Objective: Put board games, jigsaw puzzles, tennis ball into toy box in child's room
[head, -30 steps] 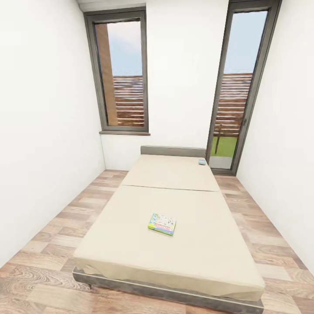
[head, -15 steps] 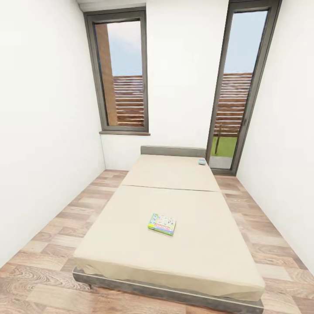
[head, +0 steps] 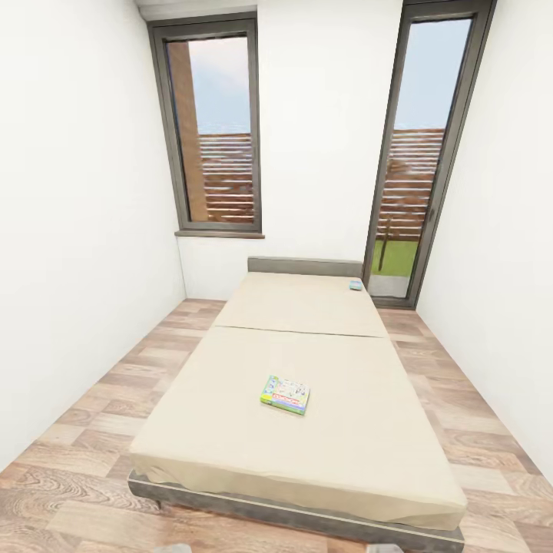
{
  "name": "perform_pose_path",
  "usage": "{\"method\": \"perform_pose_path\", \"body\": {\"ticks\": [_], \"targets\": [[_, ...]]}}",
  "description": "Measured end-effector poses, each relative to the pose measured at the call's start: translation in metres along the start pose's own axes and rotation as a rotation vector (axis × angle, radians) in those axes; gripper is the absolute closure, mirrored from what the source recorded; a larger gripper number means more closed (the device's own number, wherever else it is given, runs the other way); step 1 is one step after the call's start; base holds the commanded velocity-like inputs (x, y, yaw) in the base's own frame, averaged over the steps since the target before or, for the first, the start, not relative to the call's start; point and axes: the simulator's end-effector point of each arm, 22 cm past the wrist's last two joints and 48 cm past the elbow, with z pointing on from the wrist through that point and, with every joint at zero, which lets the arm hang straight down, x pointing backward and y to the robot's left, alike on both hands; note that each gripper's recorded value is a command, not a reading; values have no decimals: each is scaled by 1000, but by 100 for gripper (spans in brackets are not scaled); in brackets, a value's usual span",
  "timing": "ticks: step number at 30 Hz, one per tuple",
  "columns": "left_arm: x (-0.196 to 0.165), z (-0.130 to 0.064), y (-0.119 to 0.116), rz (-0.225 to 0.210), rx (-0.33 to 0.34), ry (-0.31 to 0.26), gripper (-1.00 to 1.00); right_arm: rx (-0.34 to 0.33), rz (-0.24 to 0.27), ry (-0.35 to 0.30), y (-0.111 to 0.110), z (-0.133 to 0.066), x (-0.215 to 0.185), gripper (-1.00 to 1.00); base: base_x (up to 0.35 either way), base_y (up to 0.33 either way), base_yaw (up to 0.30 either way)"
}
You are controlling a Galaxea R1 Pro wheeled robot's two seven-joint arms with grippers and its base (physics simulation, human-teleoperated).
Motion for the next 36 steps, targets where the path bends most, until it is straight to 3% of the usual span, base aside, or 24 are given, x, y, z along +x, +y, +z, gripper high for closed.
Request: {"method": "perform_pose_path", "body": {"ticks": [17,19,23,25,36], "targets": [[-86,2,-36,-96,59,-29,-100,9,-4,-11,-6,-16,-68,-100,0,0,0],[-103,1,-53,-113,86,-25,-100,11,-9,-19,-7,-22,-87,-100,0,0,0],[-116,0,-64,-121,103,-30,-100,15,-11,-17,-9,-27,-100,-100,0,0,0],[-140,-6,-97,-152,168,-30,-100,27,-13,5,-17,-38,-118,-100,0,0,0],[-173,-26,-137,-170,262,-76,-100,44,-10,-16,-31,-66,-163,-100,0,0,0]]}}
